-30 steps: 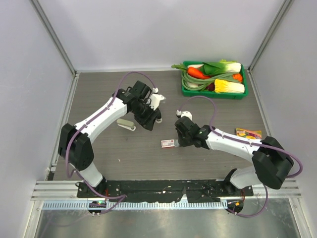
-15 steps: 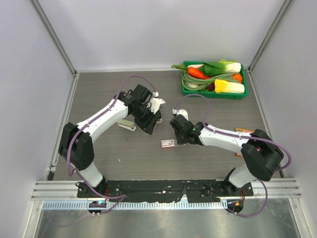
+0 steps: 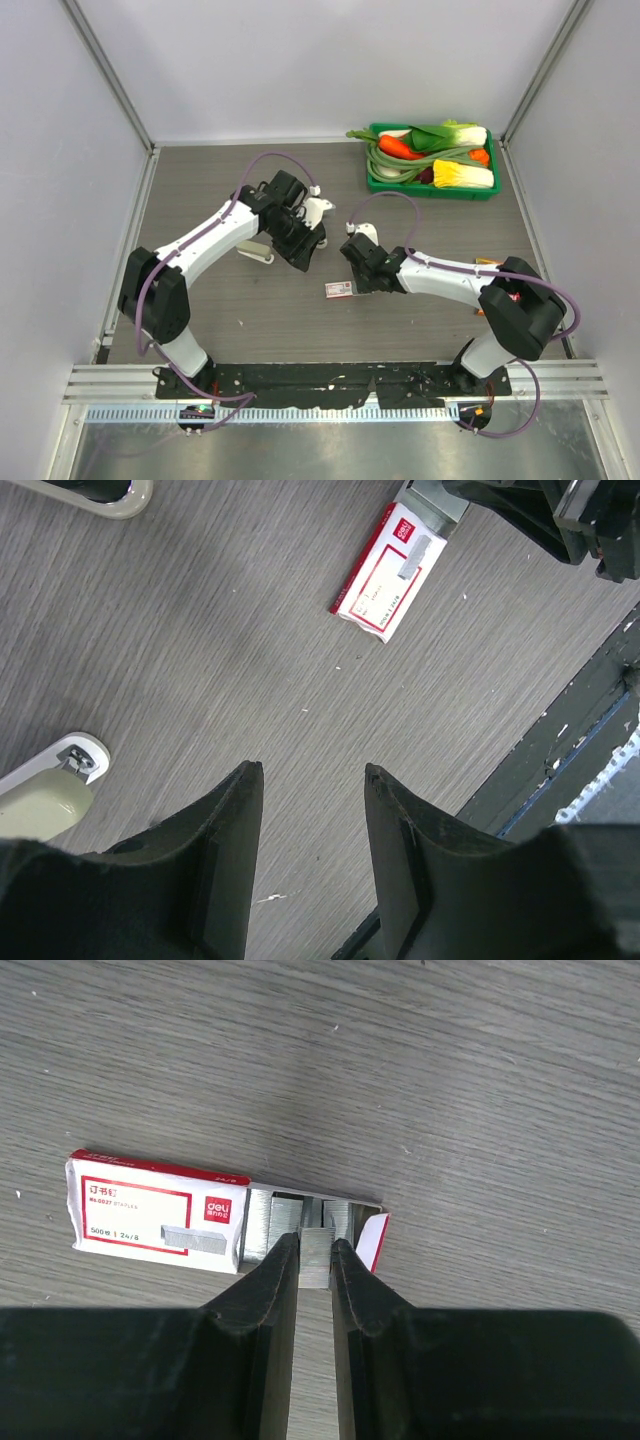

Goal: Unload the staples from the stapler

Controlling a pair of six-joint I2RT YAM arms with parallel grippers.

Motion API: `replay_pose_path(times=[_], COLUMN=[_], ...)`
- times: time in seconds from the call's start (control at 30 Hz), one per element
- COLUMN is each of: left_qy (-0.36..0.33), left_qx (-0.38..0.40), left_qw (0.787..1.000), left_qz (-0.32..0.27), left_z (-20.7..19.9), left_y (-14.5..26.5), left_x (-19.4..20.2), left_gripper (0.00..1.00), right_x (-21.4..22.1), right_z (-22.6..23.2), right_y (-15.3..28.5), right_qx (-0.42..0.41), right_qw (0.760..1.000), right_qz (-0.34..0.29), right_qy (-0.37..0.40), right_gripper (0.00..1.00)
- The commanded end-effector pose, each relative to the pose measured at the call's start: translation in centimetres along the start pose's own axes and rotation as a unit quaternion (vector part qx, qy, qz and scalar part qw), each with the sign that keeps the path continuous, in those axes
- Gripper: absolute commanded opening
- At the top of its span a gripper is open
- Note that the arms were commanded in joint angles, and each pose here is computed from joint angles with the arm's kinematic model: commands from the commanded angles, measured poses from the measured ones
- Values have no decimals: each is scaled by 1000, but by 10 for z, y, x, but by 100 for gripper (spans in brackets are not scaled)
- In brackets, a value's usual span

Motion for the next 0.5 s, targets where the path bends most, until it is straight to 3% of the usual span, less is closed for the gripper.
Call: replay_pose_path(times=[0.0, 0.47], left_qy=[-9, -9], left_qx=[10, 11], left_qw=[1000, 999], left_qz=[-26, -28], left_z=[-6, -7], left_y=[7, 8], left_x=[-7, -7], left_gripper=[49, 49], right_x=[-15, -9], right_z=[5, 5], right_y=[2, -1], right_qx=[-1, -5], right_qw=[1000, 1000], right_qz=[-25, -21], right_qy=[-1, -1], right_gripper=[1, 5])
Point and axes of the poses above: each gripper's point midway between its finger pads, its own y axis back along the fingers, its own z axis along the line the jaws close on, x = y × z, the point moved 4 cm from there along y, back along the fingers, and after that the axes turned 1 degree about y, right-handed, at the moved point
